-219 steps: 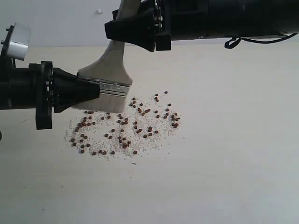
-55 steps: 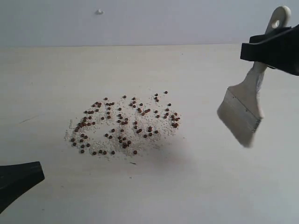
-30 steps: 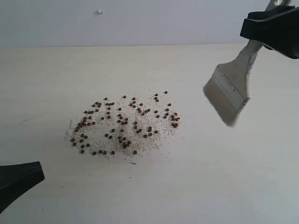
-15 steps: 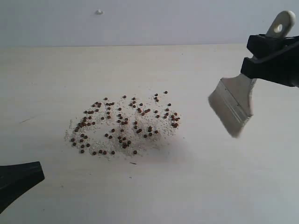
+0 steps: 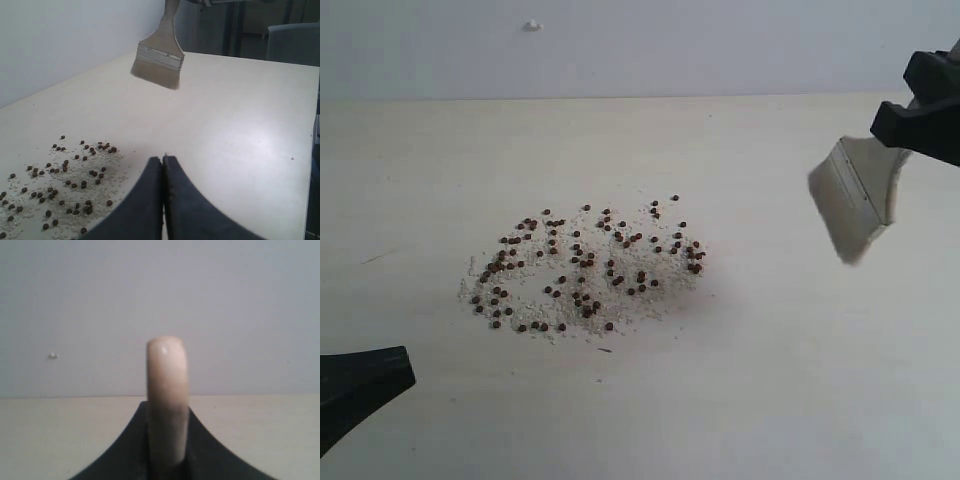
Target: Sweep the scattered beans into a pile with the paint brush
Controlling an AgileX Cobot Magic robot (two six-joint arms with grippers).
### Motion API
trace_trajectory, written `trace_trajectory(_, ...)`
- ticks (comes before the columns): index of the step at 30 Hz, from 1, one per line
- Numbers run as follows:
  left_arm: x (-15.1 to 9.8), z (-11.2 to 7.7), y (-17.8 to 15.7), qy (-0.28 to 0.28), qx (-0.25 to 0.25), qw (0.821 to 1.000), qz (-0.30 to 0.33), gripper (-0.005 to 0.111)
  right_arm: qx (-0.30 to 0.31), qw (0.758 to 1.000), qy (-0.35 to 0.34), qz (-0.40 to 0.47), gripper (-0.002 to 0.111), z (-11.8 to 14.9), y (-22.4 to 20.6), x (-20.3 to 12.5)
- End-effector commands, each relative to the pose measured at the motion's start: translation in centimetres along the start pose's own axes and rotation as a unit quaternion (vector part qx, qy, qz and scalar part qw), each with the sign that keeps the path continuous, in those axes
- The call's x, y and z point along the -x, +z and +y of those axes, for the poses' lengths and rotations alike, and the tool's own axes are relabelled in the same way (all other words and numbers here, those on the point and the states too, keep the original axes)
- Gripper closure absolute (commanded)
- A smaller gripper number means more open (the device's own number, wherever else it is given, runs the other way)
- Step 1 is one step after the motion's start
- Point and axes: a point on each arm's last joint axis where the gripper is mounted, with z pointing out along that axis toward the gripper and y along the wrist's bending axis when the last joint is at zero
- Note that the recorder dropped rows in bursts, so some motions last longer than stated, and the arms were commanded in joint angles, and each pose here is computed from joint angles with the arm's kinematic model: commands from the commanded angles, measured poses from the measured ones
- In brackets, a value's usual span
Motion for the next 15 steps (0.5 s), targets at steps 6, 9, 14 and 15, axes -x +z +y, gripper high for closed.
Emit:
trace_trajectory(6, 0.1, -0.1, 0.0, -0.005, 0.003, 1.000, -0.008, 0.107, 0.055, 0.998, 0.019, 0.020, 0.108, 1.0, 1.3, -1.6)
trace_trajectory(9, 0.1, -0.1, 0.0, -0.005, 0.003, 1.000, -0.008, 0.107, 0.053, 0.998, 0.016, 0.028, 0.108, 1.0, 1.8, -2.3)
trace_trajectory(14, 0.0, 0.8, -0.1, -0.015, 0.051, 0.999, -0.005, 0.107, 0.057, 0.998, 0.018, -0.002, 0.108, 1.0, 1.8, -1.7)
trace_trajectory(15, 0.3, 1.9, -0.3, -0.039, 0.108, 0.993, -0.028, 0.107, 0.057, 0.998, 0.018, -0.006, 0.108, 1.0, 1.8, -1.6)
